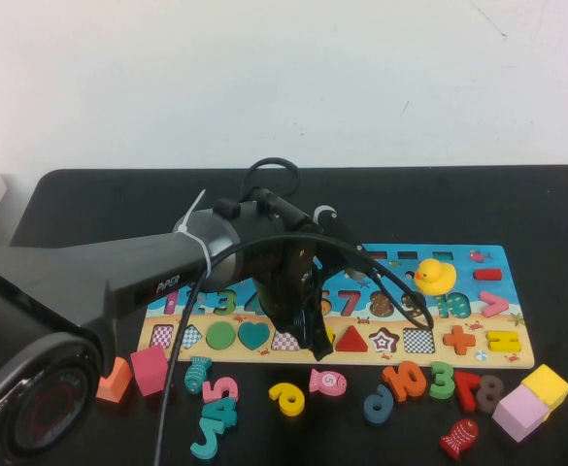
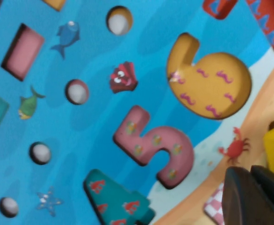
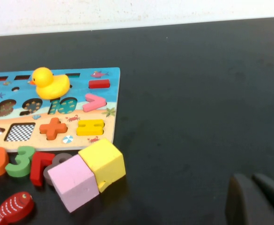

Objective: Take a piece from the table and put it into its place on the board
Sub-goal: Place the "Pentagon" into the hole of the Pentagon

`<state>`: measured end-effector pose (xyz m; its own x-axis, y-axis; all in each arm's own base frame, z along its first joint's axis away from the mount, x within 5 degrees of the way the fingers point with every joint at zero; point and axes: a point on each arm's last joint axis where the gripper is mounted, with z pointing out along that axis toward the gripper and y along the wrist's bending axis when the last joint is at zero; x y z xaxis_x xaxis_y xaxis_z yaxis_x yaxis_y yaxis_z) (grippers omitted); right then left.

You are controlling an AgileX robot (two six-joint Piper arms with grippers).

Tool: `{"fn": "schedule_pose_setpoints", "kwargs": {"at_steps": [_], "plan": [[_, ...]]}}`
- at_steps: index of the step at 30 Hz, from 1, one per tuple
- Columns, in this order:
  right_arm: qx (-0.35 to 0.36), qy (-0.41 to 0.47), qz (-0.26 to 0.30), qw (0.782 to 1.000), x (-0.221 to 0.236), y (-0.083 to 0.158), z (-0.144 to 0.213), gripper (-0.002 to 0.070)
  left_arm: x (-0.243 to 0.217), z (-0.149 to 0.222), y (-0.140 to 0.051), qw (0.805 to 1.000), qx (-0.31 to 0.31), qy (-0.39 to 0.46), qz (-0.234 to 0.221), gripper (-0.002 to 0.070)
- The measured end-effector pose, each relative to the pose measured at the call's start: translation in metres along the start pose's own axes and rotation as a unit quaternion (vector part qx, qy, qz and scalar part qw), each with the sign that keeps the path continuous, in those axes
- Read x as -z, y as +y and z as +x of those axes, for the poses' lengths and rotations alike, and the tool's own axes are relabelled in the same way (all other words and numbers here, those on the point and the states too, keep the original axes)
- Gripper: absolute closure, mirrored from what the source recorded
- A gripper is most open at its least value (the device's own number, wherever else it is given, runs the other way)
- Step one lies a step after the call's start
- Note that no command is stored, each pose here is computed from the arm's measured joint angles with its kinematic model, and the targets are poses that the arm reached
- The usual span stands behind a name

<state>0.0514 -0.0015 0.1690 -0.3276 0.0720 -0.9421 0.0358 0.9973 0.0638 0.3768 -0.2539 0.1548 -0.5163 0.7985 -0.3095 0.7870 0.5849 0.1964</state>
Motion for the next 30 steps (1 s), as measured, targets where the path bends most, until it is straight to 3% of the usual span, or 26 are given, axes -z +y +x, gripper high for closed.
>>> {"fn": "schedule_pose_setpoints", "kwargs": {"at_steps": [30], "plan": [[0.000, 0.000, 0.000, 1.000, 0.000, 0.000, 0.000, 0.0657, 0.000, -0.012, -0.007, 0.999, -0.007, -0.049, -0.006, 0.0676]]}}
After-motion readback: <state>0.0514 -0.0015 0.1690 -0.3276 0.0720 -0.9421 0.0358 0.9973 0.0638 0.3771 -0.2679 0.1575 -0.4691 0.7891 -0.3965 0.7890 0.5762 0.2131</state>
